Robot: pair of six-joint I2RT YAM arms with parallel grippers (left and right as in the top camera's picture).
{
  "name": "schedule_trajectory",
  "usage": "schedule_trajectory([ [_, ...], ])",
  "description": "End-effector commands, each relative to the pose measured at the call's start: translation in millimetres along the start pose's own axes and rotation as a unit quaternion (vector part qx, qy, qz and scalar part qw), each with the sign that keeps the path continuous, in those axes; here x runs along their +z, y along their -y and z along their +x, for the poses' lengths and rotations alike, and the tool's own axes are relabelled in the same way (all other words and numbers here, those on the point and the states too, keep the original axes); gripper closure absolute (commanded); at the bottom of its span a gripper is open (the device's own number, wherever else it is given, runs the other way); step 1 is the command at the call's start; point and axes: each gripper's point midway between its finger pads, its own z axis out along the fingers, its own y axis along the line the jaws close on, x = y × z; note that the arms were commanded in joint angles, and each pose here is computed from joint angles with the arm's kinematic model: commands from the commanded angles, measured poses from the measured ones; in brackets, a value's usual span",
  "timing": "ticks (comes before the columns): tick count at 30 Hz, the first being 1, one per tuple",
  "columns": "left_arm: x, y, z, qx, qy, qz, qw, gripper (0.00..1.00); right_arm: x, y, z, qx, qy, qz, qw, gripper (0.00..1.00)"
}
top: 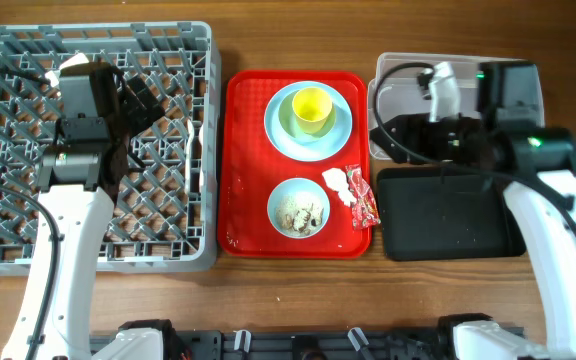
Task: Sort waste into correct bins and load items into the dishwasher rack
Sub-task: 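Move the right gripper to the white tissue on the tray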
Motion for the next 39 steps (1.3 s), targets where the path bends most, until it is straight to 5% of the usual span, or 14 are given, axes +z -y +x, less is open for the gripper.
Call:
schedule_trajectory([
  [1,-5,1,-8,-0.013,0.011,0.004,1.0,0.0,20,-9,12,-0.013,-0.041,0.033,0.999,0.51],
  [9,-5,1,-8,-0.013,0.011,0.004,1.0,0.0,74,-5,59,-0.054,-0.11,0.172,0.977,0.52],
  [21,-5,1,-8,-0.013,0.011,0.004,1.0,0.0,144,42,103,-0.041,-0.217,0.211,0.952,0.52],
  [24,-5,1,-8,-0.013,0.011,0.004,1.0,0.0,160,53,112,-0.036,-0.234,0.216,0.947,0.6],
  [39,-5,1,-8,-0.013,0.011,0.004,1.0,0.0,176,59,101,-0.046,-0.208,0.219,0.952,0.6],
])
